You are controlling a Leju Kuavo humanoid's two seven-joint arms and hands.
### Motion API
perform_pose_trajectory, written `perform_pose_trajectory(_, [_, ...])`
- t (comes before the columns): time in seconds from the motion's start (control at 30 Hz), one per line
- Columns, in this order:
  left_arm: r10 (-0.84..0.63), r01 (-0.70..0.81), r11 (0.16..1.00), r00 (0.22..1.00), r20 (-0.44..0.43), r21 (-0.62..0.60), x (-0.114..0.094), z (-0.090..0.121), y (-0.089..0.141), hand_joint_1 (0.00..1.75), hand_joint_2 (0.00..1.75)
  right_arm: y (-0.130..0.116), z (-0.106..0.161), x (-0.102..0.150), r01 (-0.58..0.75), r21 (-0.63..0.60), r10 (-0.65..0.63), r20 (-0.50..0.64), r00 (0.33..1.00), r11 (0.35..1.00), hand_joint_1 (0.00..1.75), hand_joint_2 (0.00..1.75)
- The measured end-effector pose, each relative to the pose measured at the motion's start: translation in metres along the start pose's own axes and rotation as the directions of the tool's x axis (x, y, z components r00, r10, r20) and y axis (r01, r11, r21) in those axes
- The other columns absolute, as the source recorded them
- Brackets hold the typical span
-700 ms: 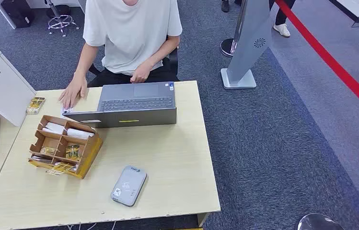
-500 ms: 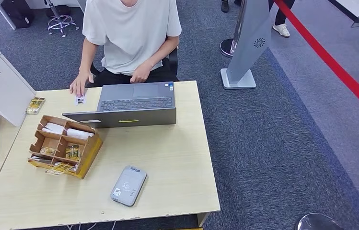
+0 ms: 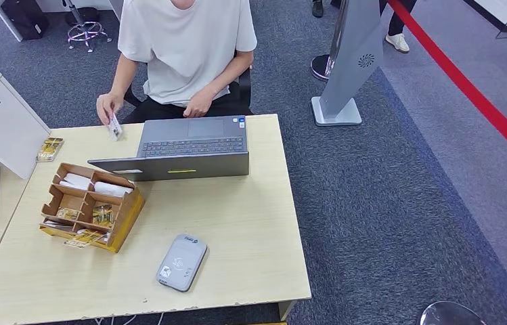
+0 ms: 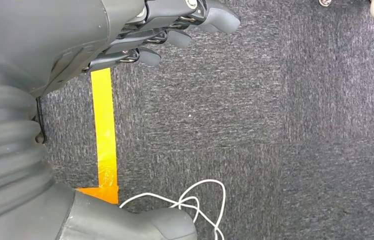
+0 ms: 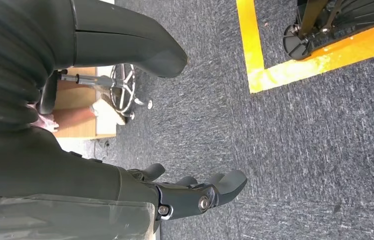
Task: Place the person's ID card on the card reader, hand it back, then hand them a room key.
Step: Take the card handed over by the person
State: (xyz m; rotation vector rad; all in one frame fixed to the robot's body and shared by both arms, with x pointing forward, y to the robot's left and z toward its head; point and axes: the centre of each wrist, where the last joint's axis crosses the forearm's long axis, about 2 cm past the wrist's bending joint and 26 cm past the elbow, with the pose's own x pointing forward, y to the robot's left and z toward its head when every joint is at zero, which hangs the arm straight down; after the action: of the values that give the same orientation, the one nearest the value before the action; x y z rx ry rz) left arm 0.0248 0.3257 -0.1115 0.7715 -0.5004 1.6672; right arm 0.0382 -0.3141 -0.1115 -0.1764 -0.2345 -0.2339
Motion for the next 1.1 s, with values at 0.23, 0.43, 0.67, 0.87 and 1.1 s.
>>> perform_pose_trajectory(0.23, [0.050, -0.048, 0.998, 0.997, 0.051, -0.032, 0.001, 0.000, -0.002, 0.00, 1.75, 0.002, 0.000, 0.000, 0.011, -0.003, -0.011, -0.006, 1.000, 1.000, 0.00, 1.75])
perform_pose_trajectory(0.43, [0.090, -0.073, 0.990, 0.986, 0.141, -0.119, 0.012, -0.006, -0.007, 0.00, 1.75, 0.005, 0.001, -0.001, 0.058, -0.019, -0.059, -0.018, 0.998, 0.998, 0.00, 1.75])
perform_pose_trajectory(0.67, [0.261, -0.197, 0.961, 0.878, 0.402, -0.194, 0.136, -0.075, -0.052, 0.00, 1.75, 0.006, 0.000, 0.004, -0.033, 0.033, 0.034, -0.028, 0.999, 0.999, 0.00, 1.75])
perform_pose_trajectory(0.87, [0.332, -0.245, 0.942, 0.793, 0.511, -0.231, 0.214, -0.102, -0.071, 0.00, 1.75, 0.001, -0.002, 0.012, -0.068, 0.035, 0.068, -0.013, 0.998, 0.997, 0.00, 1.75])
perform_pose_trajectory(1.1, [0.334, -0.216, 0.940, 0.741, 0.583, -0.265, 0.279, -0.111, -0.096, 0.00, 1.75, 0.001, -0.002, 0.014, -0.117, 0.047, 0.118, -0.002, 0.993, 0.992, 0.00, 1.75])
